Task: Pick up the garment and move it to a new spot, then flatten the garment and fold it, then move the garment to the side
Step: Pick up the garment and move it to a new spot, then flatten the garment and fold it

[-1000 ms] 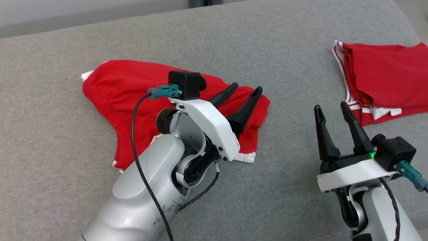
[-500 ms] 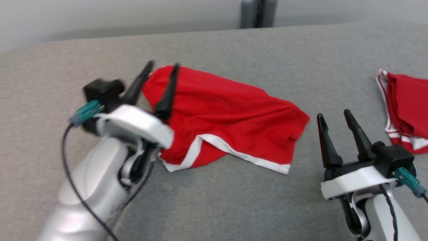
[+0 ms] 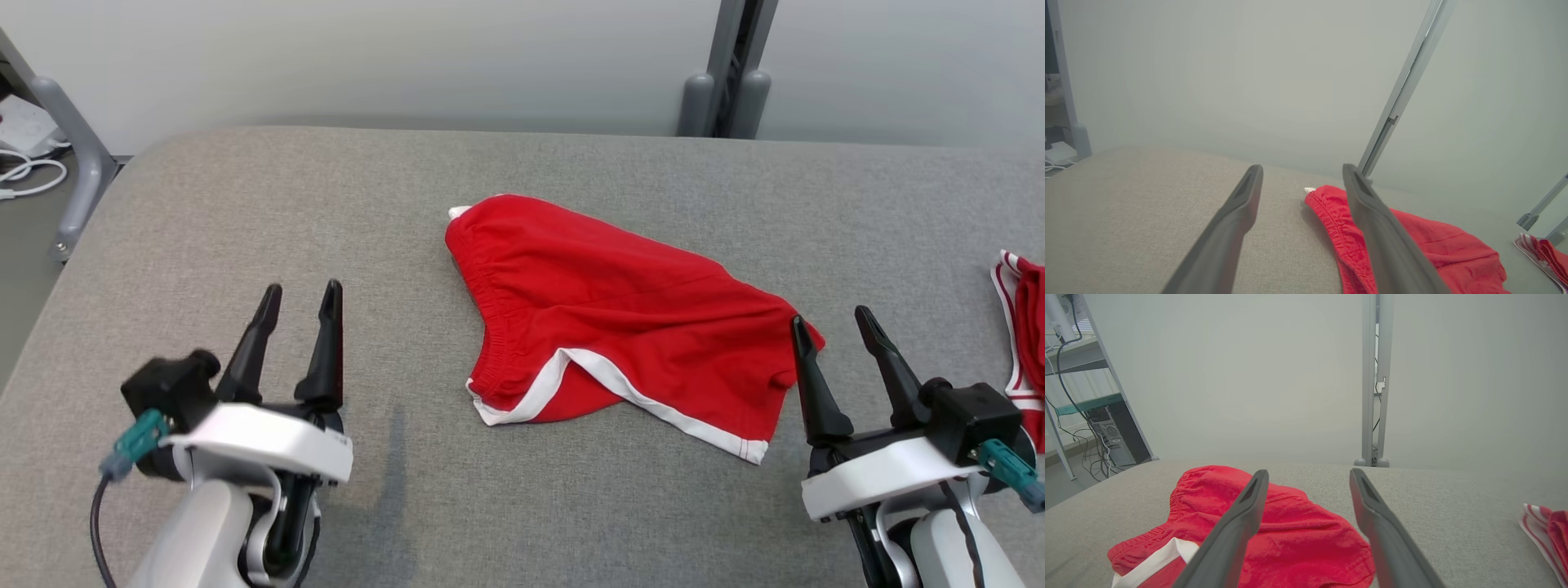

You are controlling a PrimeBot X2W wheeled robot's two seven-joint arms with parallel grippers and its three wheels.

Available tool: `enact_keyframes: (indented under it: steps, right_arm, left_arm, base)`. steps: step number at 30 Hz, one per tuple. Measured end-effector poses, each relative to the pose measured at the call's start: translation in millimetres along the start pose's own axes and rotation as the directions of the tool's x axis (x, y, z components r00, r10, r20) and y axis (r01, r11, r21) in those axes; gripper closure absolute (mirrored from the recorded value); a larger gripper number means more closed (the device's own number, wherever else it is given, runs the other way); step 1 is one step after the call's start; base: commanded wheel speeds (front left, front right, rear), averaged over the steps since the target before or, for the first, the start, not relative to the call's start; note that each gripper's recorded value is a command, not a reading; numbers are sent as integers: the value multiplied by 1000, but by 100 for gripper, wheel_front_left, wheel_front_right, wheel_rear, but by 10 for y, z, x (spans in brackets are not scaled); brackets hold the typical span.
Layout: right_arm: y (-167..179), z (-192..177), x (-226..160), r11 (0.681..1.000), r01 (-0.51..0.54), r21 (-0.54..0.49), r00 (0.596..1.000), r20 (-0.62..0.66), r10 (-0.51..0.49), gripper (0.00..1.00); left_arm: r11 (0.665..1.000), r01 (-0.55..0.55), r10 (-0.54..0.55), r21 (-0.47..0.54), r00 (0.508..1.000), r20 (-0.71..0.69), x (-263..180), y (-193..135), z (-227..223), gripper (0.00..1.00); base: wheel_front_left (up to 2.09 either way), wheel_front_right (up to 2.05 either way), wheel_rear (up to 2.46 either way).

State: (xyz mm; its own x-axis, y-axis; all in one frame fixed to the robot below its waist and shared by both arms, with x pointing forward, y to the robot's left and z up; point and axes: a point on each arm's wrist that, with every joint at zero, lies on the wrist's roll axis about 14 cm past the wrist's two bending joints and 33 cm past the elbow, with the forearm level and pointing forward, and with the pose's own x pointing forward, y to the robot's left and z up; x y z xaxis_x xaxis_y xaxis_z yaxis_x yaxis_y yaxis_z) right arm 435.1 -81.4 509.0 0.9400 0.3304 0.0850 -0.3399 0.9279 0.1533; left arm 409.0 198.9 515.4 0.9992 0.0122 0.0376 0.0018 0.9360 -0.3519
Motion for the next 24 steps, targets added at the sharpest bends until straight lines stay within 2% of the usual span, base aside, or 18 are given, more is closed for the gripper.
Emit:
enact_keyframes:
  steps: [6, 8, 10, 18, 24]
  right_arm:
    - [47, 10, -28, 1000, -4, 13, 1000, 0, 4, 0]
    - [57, 12, -30, 1000, -4, 16, 1000, 1, 4, 0]
    - [41, 13, -38, 1000, 1, 17, 1000, 1, -1, 0]
    - [5, -18, -58, 1000, 15, 25, 1000, -5, -14, 0]
    - [-39, -30, -73, 999, 28, 29, 1000, -7, -28, 0]
  left_arm:
    - [998, -59, 57, 19, 996, 66, -211, 122, 74, 0]
    - [999, -39, 38, 5, 997, 65, -257, 63, 27, 0]
    - [999, -14, 12, 31, 998, 60, -283, 21, -6, 0]
    - [999, -8, 6, 49, 1000, 29, -297, 14, -146, 0]
    - [998, 31, -29, 53, 998, -48, -264, -87, -406, 0]
  base:
    - [0, 0, 0]
    - [0, 0, 0]
    - [0, 0, 0]
    - [0, 0, 0]
    - [0, 0, 0]
